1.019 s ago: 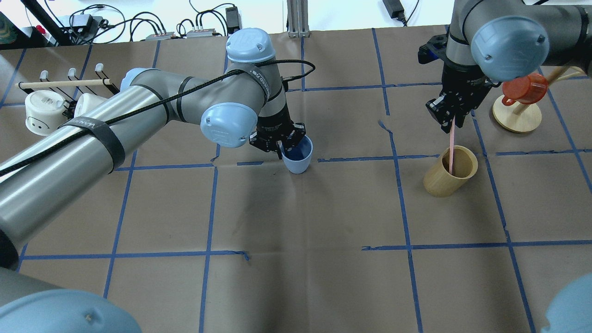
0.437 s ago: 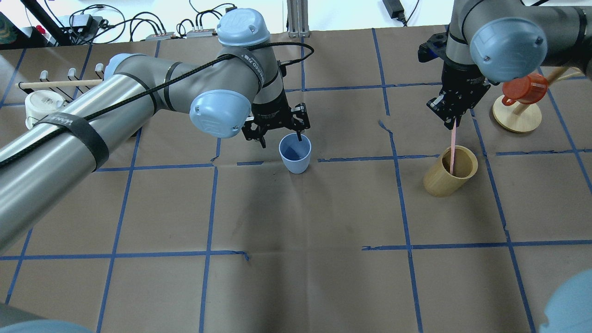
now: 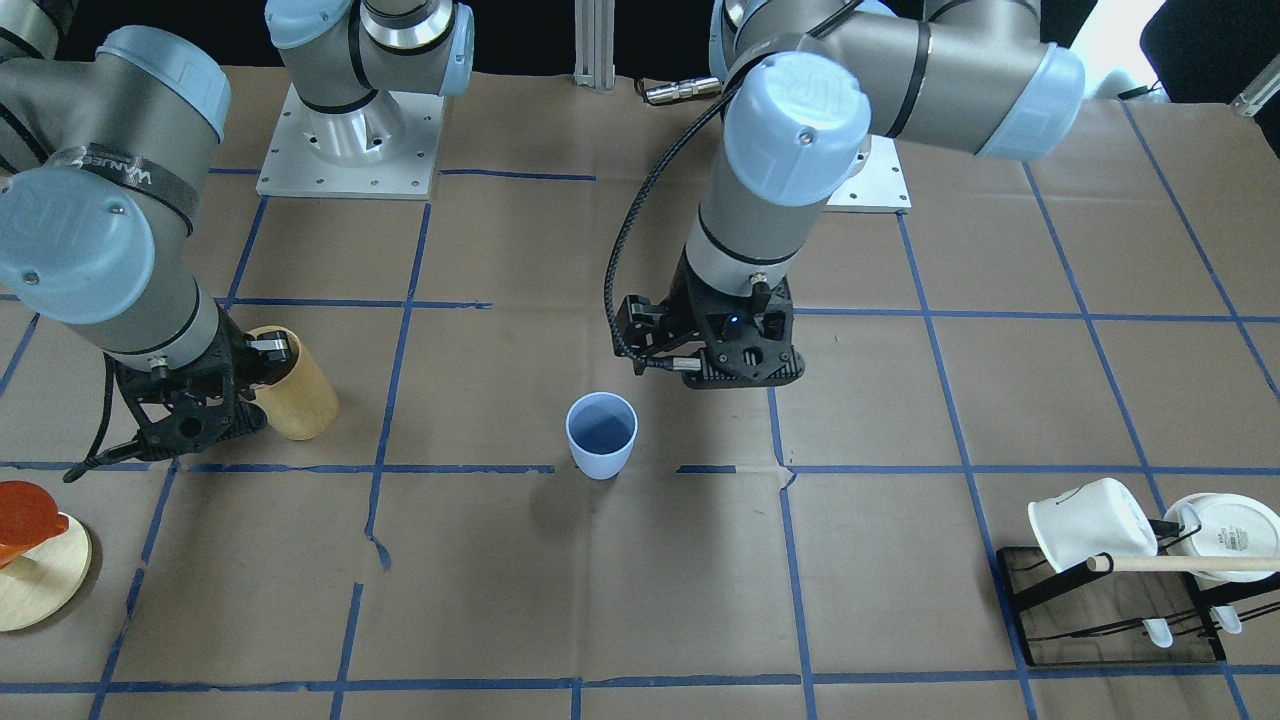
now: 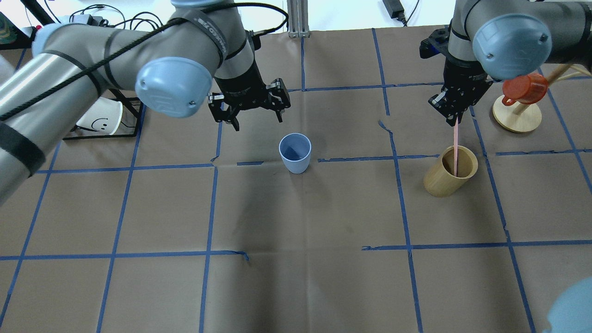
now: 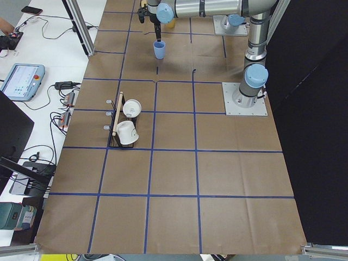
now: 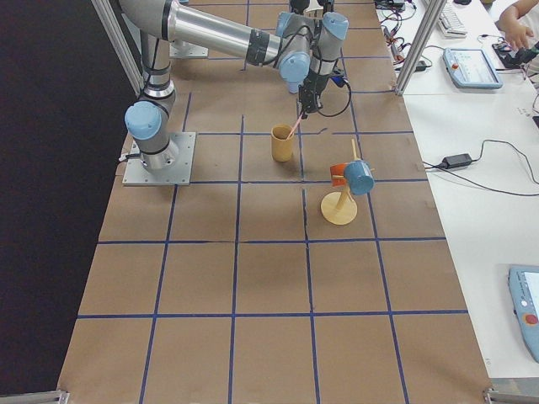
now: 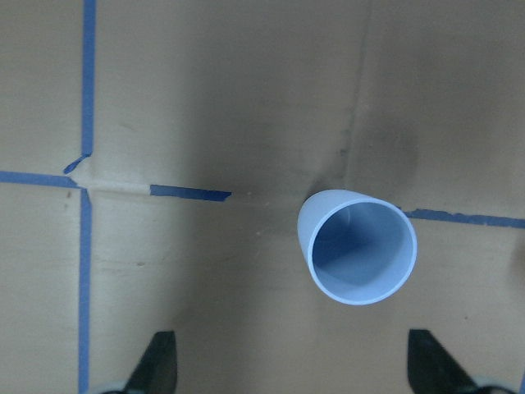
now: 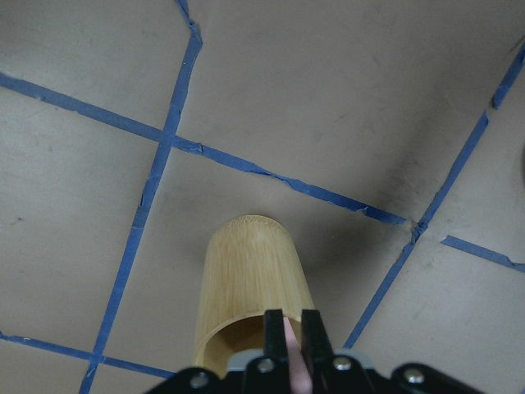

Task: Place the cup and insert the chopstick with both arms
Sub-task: 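Release the light blue cup and raise the left gripper away, then lift the pink chopstick out of the bamboo cup and carry it over the blue cup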

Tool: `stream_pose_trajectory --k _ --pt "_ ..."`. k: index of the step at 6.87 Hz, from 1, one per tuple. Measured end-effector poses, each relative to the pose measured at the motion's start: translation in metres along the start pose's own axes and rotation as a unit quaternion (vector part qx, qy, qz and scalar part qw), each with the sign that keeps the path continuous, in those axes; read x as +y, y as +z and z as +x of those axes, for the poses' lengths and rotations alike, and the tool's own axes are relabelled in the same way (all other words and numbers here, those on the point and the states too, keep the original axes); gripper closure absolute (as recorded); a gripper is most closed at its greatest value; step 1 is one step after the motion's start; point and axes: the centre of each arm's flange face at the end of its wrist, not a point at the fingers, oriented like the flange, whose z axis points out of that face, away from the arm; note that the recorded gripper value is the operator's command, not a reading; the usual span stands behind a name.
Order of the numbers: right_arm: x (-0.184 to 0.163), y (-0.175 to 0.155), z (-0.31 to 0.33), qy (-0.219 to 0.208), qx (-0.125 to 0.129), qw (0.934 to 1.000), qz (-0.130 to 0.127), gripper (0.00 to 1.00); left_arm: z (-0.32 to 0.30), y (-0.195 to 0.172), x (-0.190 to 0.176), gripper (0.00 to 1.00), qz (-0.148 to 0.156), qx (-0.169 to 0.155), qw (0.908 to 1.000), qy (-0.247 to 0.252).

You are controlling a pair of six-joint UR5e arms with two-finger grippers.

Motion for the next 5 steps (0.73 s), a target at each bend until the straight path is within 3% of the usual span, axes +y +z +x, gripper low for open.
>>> stream_pose_trajectory --k 2,5 --pt "0.000 -0.017 0.000 0.005 0.000 0.9998 0.019 0.99 -0.027 -0.062 0.000 0.00 0.039 0.003 0.9981 0.047" --pt "-0.001 -0.065 0.003 0.019 -0.005 0.9985 0.051 0.99 -0.080 -0.105 0.021 0.00 0.027 -0.038 0.9982 0.036"
